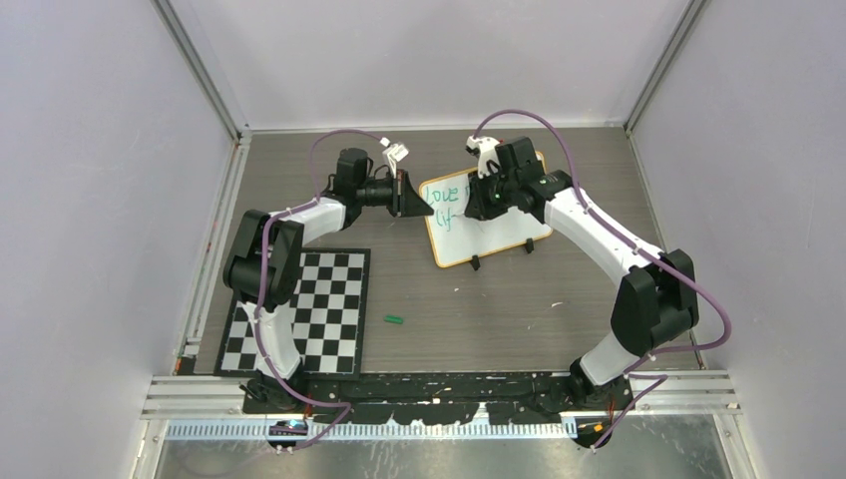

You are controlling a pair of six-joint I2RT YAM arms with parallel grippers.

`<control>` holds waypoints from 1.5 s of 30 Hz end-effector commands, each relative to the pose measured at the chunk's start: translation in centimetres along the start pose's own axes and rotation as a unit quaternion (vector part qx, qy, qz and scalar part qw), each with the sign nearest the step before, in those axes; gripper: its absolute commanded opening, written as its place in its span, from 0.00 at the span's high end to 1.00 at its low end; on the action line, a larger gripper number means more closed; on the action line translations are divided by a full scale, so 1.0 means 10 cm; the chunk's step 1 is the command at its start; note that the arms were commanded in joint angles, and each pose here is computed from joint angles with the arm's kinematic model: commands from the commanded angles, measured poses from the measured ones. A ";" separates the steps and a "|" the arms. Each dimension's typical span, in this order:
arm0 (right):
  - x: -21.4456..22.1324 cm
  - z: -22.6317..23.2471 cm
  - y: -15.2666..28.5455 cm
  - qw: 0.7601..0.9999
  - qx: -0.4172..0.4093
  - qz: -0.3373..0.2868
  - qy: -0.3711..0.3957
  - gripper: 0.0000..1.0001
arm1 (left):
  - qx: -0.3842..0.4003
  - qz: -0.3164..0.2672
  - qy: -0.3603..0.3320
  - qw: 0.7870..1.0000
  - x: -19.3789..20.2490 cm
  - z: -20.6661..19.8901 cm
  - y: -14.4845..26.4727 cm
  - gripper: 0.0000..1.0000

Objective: Write a sentence on the whiteboard

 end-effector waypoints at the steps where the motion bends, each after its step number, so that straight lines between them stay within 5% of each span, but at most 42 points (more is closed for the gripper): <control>1: -0.28 -0.05 0.07 0.999 0.019 -0.044 0.010 1.00 | 0.012 -0.004 -0.015 1.000 -0.04 -0.10 0.00 1.00; 45: -0.05 0.00 0.03 1.000 0.014 -0.010 0.014 1.00 | 0.010 0.000 -0.019 1.000 -0.03 -0.10 0.01 1.00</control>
Point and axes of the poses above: each gripper's point midway between its finger pads, its own y axis back along the fingers, its own z axis along the line the jaws close on, x = y × z, the point moved 3 cm from there along y, back along the fingers, and after that the axes turned 8 degrees about -y, right-handed, at the moved point
